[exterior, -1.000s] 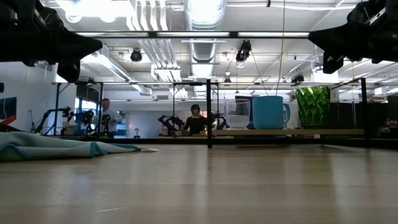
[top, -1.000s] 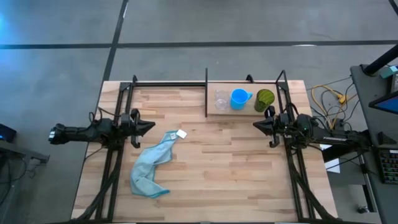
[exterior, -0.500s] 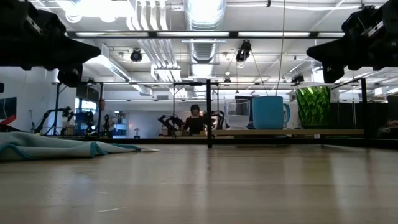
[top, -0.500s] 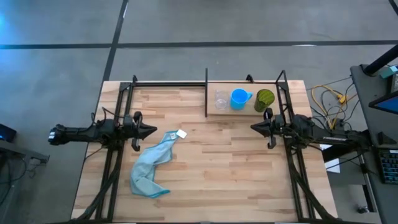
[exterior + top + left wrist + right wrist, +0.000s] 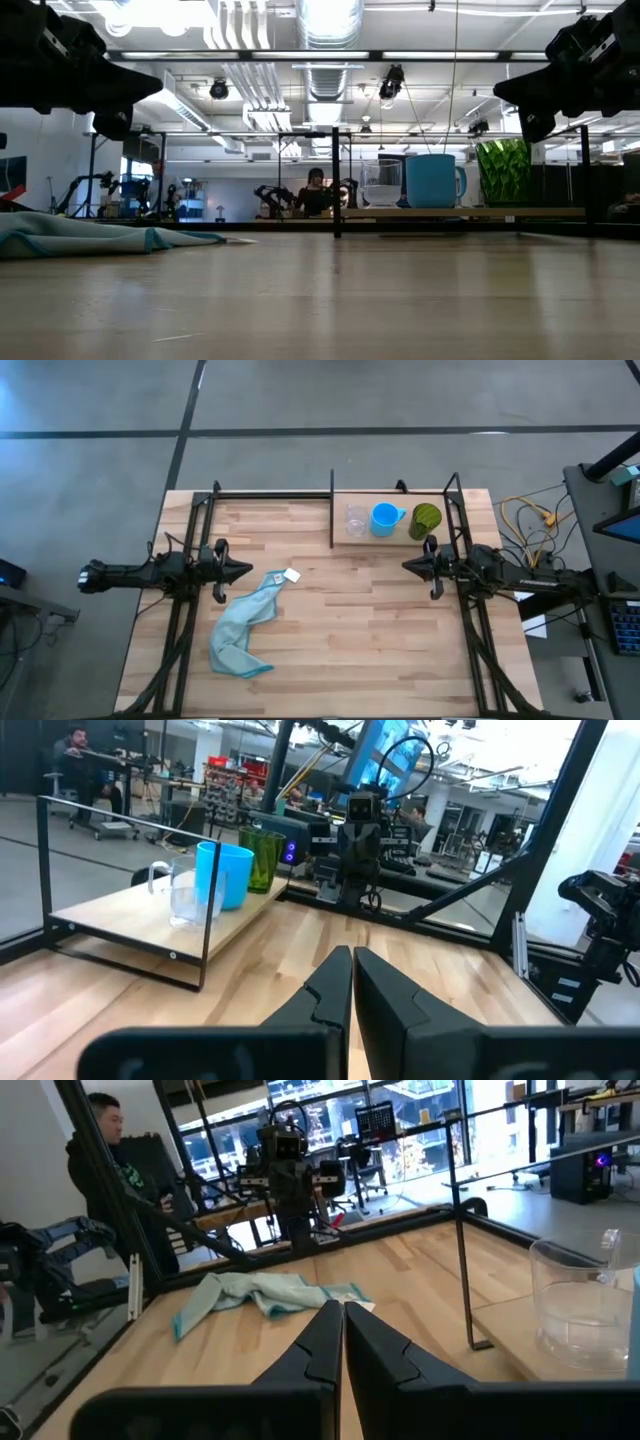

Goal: Stack small to large cups/mugs on shelf
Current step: Return to Home Position

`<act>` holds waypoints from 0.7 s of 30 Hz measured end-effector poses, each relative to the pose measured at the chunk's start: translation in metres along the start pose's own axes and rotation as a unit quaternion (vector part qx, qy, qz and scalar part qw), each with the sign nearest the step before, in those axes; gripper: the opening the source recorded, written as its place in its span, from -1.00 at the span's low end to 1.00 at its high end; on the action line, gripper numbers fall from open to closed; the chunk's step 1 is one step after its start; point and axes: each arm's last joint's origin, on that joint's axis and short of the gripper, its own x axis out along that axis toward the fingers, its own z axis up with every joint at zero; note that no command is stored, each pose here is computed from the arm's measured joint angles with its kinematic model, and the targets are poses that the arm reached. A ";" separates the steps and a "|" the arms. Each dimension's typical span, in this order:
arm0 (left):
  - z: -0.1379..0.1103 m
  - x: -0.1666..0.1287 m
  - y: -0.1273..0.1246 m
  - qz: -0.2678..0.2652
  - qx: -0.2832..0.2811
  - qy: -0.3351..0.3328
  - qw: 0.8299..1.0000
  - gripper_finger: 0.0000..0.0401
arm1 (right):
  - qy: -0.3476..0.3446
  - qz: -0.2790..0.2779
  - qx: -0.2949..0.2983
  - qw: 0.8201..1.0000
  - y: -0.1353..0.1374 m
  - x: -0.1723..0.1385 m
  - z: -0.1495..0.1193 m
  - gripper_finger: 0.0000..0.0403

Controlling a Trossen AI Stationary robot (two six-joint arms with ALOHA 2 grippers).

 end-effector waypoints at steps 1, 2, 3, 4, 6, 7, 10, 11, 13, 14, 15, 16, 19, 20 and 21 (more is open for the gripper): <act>0.000 0.000 0.000 0.000 0.000 0.000 1.000 -1.00 | 0.000 0.000 0.000 1.000 0.000 0.000 0.000 -0.96; 0.000 0.000 0.000 0.000 0.000 -0.001 1.000 -1.00 | 0.000 0.000 0.000 1.000 0.000 0.000 0.000 -0.96; 0.000 0.000 0.000 0.000 0.000 0.000 1.000 -1.00 | 0.000 0.000 0.000 1.000 0.000 0.000 0.000 -0.96; 0.000 0.000 0.000 0.000 0.000 0.000 1.000 -1.00 | 0.000 0.000 0.000 1.000 0.000 0.000 0.000 -0.96; 0.000 0.000 0.000 0.000 0.000 0.000 1.000 -1.00 | 0.000 0.000 0.000 1.000 0.000 0.000 0.000 -0.96; 0.000 0.000 0.000 0.000 0.000 0.000 1.000 -1.00 | 0.000 0.000 0.000 1.000 0.000 0.000 0.000 -0.96; 0.000 0.000 0.000 0.000 0.000 0.000 1.000 -1.00 | 0.000 0.000 0.000 1.000 0.000 0.000 0.000 -0.96; 0.000 0.000 0.000 0.000 0.000 0.000 1.000 -1.00 | 0.000 0.000 0.000 1.000 0.000 0.000 0.000 -0.96; 0.000 0.000 0.000 0.001 0.000 0.001 1.000 -1.00 | -0.001 0.000 0.000 1.000 0.000 0.000 0.000 -0.96; 0.000 0.000 0.000 0.001 0.000 0.001 1.000 -1.00 | -0.002 0.001 0.000 1.000 0.000 -0.001 0.000 -0.96; 0.000 0.000 0.000 0.001 0.000 0.000 1.000 -1.00 | -0.006 0.001 -0.001 1.000 0.000 -0.001 0.001 -0.96; 0.000 0.000 0.000 0.000 0.000 -0.001 1.000 -1.00 | -0.009 0.002 -0.001 1.000 0.001 -0.002 0.002 -0.96; 0.001 -0.001 0.000 -0.001 -0.001 -0.007 1.000 -1.00 | -0.031 0.007 -0.003 0.999 0.002 -0.005 0.005 -0.96; 0.001 -0.001 0.000 -0.001 -0.001 -0.006 1.000 -1.00 | -0.042 0.010 -0.004 0.999 0.002 -0.006 0.007 -0.96; 0.001 -0.001 0.000 -0.001 -0.001 -0.006 1.000 -1.00 | -0.052 0.012 -0.006 0.999 0.003 -0.007 0.008 -0.96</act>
